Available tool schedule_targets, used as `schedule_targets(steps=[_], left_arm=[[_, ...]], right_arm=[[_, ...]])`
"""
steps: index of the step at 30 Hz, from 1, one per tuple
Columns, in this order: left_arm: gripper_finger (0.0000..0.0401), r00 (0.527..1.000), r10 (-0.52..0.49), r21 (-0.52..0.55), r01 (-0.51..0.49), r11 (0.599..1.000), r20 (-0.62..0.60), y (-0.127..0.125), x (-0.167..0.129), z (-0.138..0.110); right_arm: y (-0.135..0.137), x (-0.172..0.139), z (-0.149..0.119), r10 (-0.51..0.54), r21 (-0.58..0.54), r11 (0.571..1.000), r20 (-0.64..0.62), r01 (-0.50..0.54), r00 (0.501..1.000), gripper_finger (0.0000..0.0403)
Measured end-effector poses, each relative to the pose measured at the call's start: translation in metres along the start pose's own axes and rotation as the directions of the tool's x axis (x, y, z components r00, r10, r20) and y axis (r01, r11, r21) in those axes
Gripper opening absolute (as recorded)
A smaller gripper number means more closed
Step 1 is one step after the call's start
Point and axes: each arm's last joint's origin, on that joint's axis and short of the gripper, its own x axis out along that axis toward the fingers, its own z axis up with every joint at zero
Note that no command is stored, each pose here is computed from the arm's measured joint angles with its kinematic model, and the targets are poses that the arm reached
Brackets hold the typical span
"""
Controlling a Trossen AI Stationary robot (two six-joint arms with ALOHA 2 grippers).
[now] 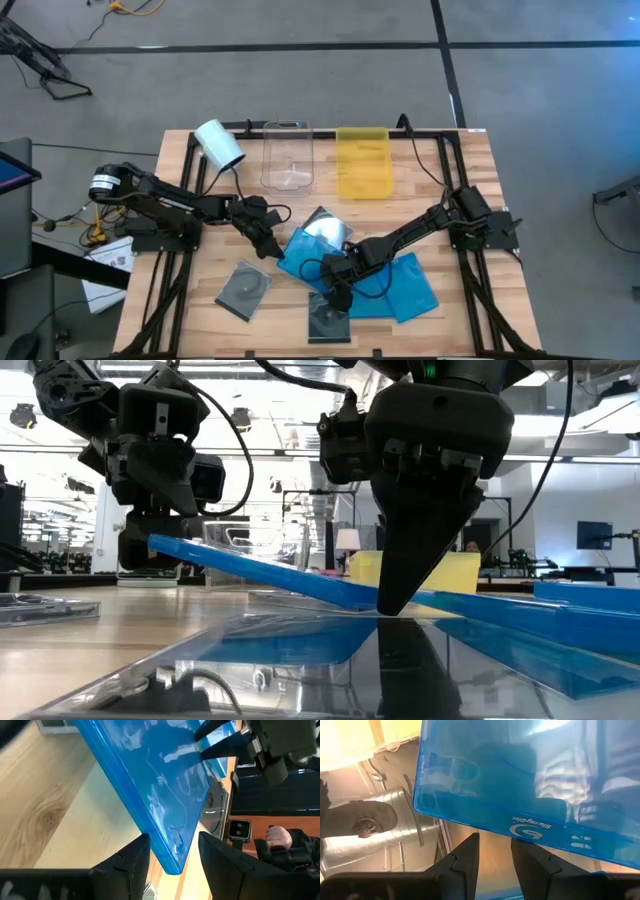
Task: Pick & place jewel cases by type
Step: Put the left blue CD case into the transparent bin
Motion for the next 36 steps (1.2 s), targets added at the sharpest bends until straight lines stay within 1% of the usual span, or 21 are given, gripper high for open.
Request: schedule_targets(steps=[6, 13, 20, 24, 28, 32, 36], left_arm=[[0.0160, 1.000, 0.000, 0.000, 0.000, 1.000, 0.001, 0.000, 0.000, 0.000], [0.0160, 0.995, -0.077, 0.020, 0.078, 0.997, -0.059, -0.004, 0.000, -0.001], [0.0160, 0.994, -0.087, 0.028, 0.089, 0.996, -0.061, -0.005, 0.000, 0.000], [0.0160, 0.998, -0.052, 0.021, 0.053, 0.998, -0.036, -0.003, 0.000, 0.000], [0.0160, 0.999, 0.043, -0.012, -0.043, 0.999, -0.021, 0.004, 0.000, -0.003], [0.0160, 0.991, 0.134, -0.032, -0.135, 0.990, -0.023, 0.011, -0.001, -0.006], [0.0160, 0.987, 0.157, -0.035, -0.158, 0.987, -0.022, 0.012, -0.001, -0.007]], right_arm=[[0.000, 0.000, 0.000, -0.001, -0.001, 1.000, 0.000, 0.001, 1.000, 0.0107], [-0.003, 0.000, 0.000, -0.043, -0.001, 0.999, 0.004, 0.043, 0.999, 0.0107], [-0.004, 0.000, 0.000, -0.056, -0.005, 0.998, 0.008, 0.056, 0.998, 0.0107], [-0.004, 0.000, -0.001, -0.063, -0.002, 0.998, 0.009, 0.063, 0.998, 0.0107], [-0.003, 0.000, 0.001, -0.056, 0.001, 0.998, 0.027, 0.056, 0.998, 0.0107], [-0.001, -0.001, 0.004, -0.048, -0.005, 0.999, 0.058, 0.048, 0.997, 0.0107], [-0.001, -0.002, 0.006, -0.044, -0.010, 0.999, 0.068, 0.045, 0.997, 0.0107]])
